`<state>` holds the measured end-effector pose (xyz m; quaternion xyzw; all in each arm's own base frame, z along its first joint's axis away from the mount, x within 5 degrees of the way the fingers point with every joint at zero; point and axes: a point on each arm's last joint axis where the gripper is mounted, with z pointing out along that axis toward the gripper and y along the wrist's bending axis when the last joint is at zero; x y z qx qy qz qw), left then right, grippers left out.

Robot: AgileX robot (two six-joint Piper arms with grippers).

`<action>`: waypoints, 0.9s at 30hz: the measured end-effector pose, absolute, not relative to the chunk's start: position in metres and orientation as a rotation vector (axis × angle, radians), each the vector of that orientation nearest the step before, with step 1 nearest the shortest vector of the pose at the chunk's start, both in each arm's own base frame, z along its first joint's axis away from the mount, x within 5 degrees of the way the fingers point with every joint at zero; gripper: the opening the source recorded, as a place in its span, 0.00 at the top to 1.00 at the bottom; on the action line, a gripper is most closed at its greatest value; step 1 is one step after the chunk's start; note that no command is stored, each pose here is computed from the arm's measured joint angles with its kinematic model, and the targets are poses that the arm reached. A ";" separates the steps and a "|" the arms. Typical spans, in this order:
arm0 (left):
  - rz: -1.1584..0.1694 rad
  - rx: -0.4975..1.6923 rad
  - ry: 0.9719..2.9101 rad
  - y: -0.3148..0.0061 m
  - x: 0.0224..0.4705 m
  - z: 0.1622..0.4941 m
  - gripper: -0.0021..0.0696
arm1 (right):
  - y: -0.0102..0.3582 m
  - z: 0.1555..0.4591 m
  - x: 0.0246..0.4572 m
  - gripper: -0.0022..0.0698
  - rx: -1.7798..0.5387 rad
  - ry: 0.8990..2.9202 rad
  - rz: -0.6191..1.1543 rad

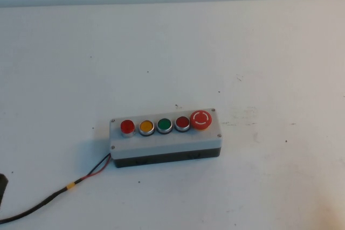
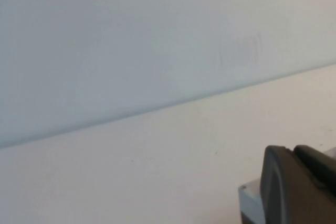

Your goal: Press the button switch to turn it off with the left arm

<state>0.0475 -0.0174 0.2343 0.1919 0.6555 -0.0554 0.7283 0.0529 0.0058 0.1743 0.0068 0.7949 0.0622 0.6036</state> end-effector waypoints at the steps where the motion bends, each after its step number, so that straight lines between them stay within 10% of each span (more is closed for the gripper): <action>1: -0.114 0.400 1.458 -0.017 0.049 0.228 0.98 | 0.006 0.174 0.053 0.99 0.016 1.840 0.144; 27: -0.057 0.249 1.871 -0.009 0.051 0.170 0.98 | 0.006 0.174 0.053 0.99 0.016 1.840 0.144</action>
